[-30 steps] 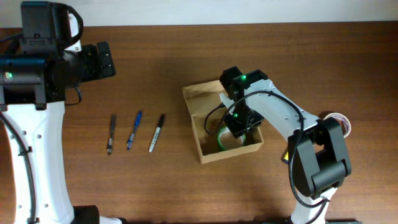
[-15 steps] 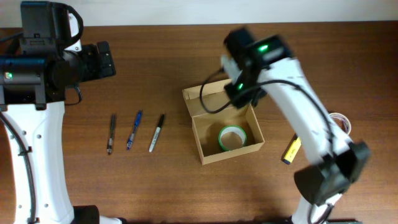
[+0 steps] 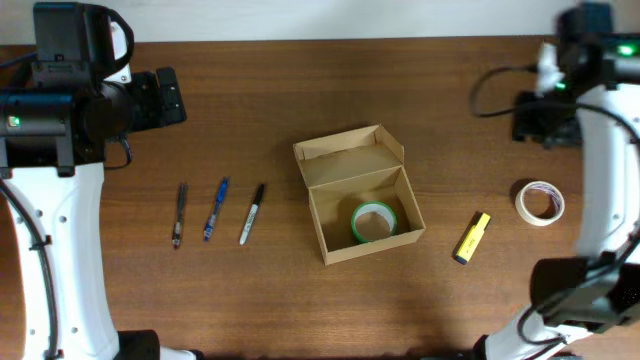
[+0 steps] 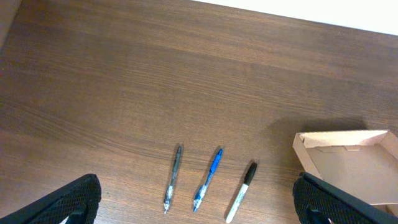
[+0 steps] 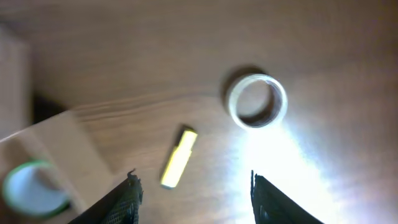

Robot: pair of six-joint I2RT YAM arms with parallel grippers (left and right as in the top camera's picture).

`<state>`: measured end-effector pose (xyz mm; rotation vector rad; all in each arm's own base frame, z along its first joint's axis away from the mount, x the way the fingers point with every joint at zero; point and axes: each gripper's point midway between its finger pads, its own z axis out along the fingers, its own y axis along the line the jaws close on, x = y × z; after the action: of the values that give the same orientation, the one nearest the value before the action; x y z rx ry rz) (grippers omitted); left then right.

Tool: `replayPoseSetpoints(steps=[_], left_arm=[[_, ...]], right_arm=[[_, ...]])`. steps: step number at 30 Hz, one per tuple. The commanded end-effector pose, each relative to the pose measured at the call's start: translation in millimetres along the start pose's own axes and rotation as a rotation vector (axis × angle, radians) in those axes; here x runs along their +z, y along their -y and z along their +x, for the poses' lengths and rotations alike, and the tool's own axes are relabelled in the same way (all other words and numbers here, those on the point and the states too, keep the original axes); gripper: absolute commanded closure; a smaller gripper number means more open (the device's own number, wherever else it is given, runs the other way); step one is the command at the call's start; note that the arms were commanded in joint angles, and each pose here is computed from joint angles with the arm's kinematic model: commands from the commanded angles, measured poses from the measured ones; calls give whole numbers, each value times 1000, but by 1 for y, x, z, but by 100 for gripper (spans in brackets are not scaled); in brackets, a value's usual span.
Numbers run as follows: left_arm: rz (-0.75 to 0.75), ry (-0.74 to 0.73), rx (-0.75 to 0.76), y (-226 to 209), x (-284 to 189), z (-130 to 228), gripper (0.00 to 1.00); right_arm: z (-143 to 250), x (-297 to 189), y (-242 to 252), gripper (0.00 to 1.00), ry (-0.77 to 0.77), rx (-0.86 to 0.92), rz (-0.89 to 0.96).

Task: Pack container
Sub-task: 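Move the right gripper back over the white masking tape, then lower the right gripper and grasp the white masking tape rim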

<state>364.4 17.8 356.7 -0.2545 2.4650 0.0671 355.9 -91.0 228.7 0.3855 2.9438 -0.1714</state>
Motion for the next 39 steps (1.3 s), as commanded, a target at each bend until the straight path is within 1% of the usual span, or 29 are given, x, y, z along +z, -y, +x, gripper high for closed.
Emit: replayPoseSetpoints(steps=[1, 5, 8, 16, 18, 22, 30, 33, 39], left_arm=[[5, 6, 14, 0, -1, -3, 1], [6, 8, 14, 0, -1, -3, 1], [6, 10, 14, 0, -1, -4, 1], [6, 9, 13, 0, -1, -4, 1], [6, 9, 13, 0, -1, -4, 1], [6, 8, 13, 0, -1, -3, 1], [2, -17, 17, -1, -1, 3, 1], [1, -19, 17, -1, -1, 3, 1], [1, -20, 17, -1, -1, 4, 1]], right_arm=[[16, 35, 31, 44, -90, 97, 15], [39, 89, 34, 43, -183, 98, -7], [55, 123, 30, 43, -220, 94, -9], [85, 181, 11, 43, -243, 94, -73], [86, 188, 11, 43, -233, 98, -77], [72, 192, 17, 43, -171, 96, -44], [44, 197, 20, 43, -58, 60, -39], [43, 203, 22, 43, -62, 39, -28], [52, 225, 20, 43, -119, 26, -24]])
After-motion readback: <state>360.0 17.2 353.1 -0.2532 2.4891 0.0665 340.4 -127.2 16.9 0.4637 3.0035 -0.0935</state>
